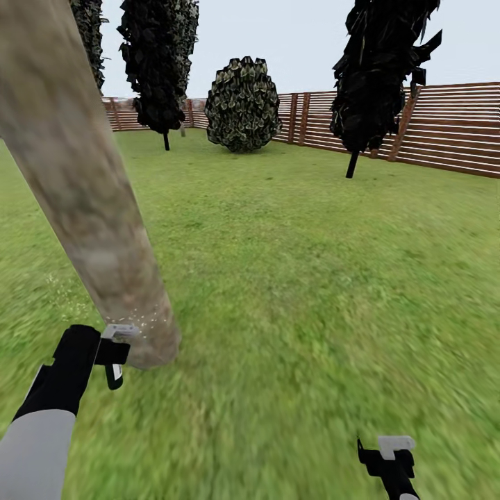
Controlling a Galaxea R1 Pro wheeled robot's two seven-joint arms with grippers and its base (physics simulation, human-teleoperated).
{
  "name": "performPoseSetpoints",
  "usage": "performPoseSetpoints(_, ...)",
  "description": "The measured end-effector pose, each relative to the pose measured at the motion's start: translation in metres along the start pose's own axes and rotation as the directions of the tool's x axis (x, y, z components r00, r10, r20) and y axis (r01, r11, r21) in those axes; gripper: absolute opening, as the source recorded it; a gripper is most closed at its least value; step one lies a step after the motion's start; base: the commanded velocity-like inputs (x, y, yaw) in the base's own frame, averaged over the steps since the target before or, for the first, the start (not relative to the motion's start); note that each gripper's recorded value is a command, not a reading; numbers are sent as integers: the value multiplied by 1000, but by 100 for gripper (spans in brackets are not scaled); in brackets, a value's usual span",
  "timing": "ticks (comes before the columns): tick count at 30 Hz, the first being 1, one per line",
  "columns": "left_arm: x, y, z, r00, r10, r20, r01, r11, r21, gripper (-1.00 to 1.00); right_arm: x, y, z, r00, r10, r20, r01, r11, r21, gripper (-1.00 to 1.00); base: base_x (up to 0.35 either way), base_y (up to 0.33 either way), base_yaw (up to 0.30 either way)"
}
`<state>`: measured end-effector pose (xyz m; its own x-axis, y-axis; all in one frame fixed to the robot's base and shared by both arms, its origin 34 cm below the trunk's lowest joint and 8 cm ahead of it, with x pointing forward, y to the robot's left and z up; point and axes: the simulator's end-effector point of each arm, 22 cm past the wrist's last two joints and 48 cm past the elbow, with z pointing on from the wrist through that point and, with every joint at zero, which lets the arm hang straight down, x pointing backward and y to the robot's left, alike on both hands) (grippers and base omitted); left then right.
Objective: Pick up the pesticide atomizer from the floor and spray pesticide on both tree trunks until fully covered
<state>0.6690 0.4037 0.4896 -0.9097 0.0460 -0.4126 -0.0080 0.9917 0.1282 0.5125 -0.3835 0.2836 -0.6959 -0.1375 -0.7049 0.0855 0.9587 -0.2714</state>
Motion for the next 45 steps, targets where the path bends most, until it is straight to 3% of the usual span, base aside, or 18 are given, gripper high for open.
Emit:
performPoseSetpoints(7,-2,2,-1,1000,-8,4,8,1000,-1,-100,0,3,0,1000,2,0,-2,1000,-3,100,-193,-210,137)
performPoseSetpoints(14,-3,0,-2,1000,-11,6,11,1000,2,-100,-1,3,-1,1000,2,1,-2,1000,-4,100,218,-176,270)
performPoseSetpoints(23,-3,-8,-1,1000,3,3,-3,1000,6,-100,0,2,-1,1000,0,0,0,1000,-4,100,245,-164,30)
performPoseSetpoints(36,-3,1,-1,1000,-2,2,2,1000,-7,-100,0,3,0,1000,1,0,-1,1000,-5,100,-34,-272,3)
performPoseSetpoints(45,-2,3,-2,1000,-5,2,5,1000,-11,-100,-1,4,-1,1000,1,1,-1,1000,-7,100,-23,-273,203)
